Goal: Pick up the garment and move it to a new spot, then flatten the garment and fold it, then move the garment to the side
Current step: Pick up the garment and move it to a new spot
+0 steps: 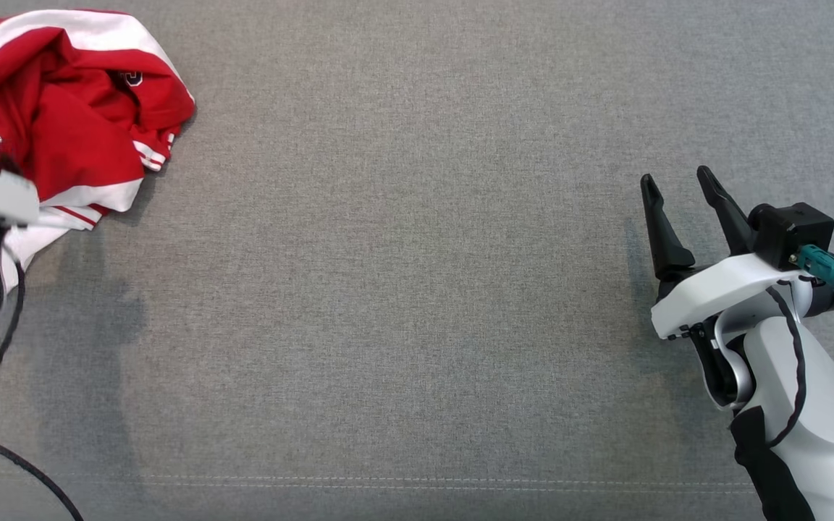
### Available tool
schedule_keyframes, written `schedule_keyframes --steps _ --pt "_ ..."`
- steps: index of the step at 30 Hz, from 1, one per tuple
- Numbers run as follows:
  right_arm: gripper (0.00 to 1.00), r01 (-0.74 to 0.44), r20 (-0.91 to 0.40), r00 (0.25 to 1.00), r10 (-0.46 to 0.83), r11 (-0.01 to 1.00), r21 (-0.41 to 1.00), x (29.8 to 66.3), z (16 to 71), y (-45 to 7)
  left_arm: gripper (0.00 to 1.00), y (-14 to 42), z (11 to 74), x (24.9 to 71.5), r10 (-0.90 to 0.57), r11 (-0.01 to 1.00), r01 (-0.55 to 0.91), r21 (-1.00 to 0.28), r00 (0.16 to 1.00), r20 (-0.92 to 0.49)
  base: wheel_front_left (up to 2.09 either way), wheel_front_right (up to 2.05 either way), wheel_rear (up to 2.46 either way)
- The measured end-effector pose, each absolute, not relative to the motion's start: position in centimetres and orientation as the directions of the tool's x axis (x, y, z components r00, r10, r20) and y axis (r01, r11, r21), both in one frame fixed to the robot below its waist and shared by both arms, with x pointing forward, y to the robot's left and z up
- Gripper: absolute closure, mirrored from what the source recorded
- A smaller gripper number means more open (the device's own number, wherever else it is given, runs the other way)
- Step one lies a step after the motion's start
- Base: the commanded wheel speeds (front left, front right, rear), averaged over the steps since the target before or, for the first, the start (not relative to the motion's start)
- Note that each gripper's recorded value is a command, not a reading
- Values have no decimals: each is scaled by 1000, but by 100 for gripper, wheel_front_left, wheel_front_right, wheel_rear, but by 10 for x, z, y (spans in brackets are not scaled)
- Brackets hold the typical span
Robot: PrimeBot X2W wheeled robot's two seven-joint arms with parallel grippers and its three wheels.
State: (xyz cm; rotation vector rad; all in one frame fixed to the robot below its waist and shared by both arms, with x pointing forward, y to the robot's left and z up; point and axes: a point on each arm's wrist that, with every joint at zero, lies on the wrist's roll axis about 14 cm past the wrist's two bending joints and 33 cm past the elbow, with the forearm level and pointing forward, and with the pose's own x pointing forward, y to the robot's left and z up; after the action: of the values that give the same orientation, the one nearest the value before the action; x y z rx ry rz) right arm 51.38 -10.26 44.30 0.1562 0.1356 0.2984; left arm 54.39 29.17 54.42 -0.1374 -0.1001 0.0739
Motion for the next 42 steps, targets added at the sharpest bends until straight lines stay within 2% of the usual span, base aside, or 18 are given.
schedule_keyframes --steps 1,3,12,24,25,27,31,39,42 --pt "0 -279 -113 947 301 944 174 514 442 -103 100 295 532 541 94 986 -84 -147 994 59 0 0 0" --pt "0 -276 -119 947 299 945 175 514 439 -104 0 302 509 535 116 982 -116 -150 993 -9 0 0 0" --pt "0 -271 -147 944 297 947 174 514 426 -107 0 314 453 524 160 974 -185 -133 971 -178 0 0 0" --pt "0 -229 -190 947 258 960 163 518 405 -126 0 319 428 549 181 974 -208 -93 954 -240 0 0 0" --pt "0 -224 -192 948 253 961 163 518 404 -128 45 318 427 550 183 972 -212 -98 953 -241 0 0 0" --pt "0 -210 -194 951 240 964 165 518 404 -133 100 319 423 552 197 968 -228 -101 948 -250 0 0 0" --pt "0 -182 -186 959 213 968 173 518 407 -141 100 321 430 556 208 964 -240 -117 951 -230 0 0 0" --pt "0 -188 -148 965 215 966 180 519 424 -137 100 304 499 574 138 982 -141 -122 990 -32 0 0 0" --pt "0 -196 -132 966 222 963 186 519 431 -133 100 283 537 579 69 993 -61 -104 995 77 0 0 0"
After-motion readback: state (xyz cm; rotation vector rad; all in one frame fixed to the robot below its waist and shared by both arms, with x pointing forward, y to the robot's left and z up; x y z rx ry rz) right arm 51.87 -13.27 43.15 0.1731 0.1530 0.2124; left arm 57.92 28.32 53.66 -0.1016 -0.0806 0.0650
